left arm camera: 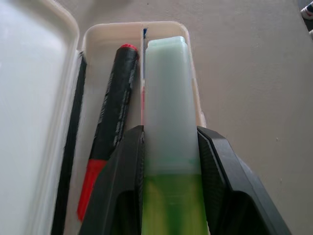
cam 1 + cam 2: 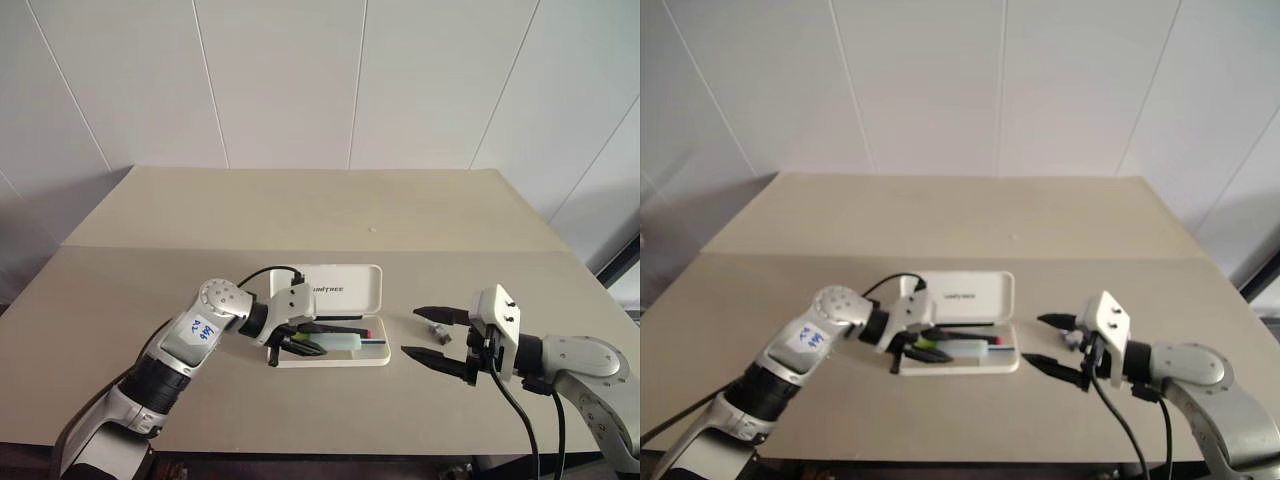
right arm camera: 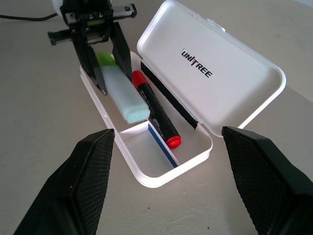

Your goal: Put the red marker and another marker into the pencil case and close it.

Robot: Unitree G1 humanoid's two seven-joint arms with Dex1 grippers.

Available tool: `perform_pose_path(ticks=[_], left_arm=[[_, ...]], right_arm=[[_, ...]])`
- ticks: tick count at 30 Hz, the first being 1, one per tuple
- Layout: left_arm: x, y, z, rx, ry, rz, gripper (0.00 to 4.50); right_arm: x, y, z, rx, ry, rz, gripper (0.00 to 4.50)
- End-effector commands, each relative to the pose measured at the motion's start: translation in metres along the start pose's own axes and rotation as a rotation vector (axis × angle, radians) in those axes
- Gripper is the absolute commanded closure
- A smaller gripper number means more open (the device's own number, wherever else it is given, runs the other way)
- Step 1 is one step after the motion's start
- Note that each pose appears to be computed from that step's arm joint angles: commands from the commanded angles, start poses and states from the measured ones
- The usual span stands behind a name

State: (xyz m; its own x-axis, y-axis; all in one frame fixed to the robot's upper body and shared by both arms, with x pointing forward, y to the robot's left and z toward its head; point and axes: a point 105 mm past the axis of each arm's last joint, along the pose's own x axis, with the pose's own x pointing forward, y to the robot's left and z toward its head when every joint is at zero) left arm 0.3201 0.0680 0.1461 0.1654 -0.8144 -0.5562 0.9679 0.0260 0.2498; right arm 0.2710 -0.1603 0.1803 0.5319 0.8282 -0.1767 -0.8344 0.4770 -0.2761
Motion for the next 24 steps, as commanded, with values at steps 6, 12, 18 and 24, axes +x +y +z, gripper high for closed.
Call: perform_pose_path(ticks=[6, 12, 18, 24], left_arm=[[-0.004, 0.001, -0.001, 0.03, 0.03, 0.057, 3.39], [-0.002, -0.008, -0.002, 0.033, 0.037, 0.038, 3.39], [-0.006, -0.01, -0.002, 0.031, 0.047, 0.052, 3.39], [-0.019, -0.007, -0.001, 0.037, 0.059, 0.087, 3.39]], right_arm=[[-0.005, 0.0, 0.011, -0.042, -0.016, -0.017, 0.0], [-0.005, -0.001, 0.011, -0.044, -0.012, -0.018, 0.0], [-0.006, -0.001, 0.011, -0.046, -0.009, -0.018, 0.0], [-0.006, -0.001, 0.01, -0.044, -0.005, -0.017, 0.0]])
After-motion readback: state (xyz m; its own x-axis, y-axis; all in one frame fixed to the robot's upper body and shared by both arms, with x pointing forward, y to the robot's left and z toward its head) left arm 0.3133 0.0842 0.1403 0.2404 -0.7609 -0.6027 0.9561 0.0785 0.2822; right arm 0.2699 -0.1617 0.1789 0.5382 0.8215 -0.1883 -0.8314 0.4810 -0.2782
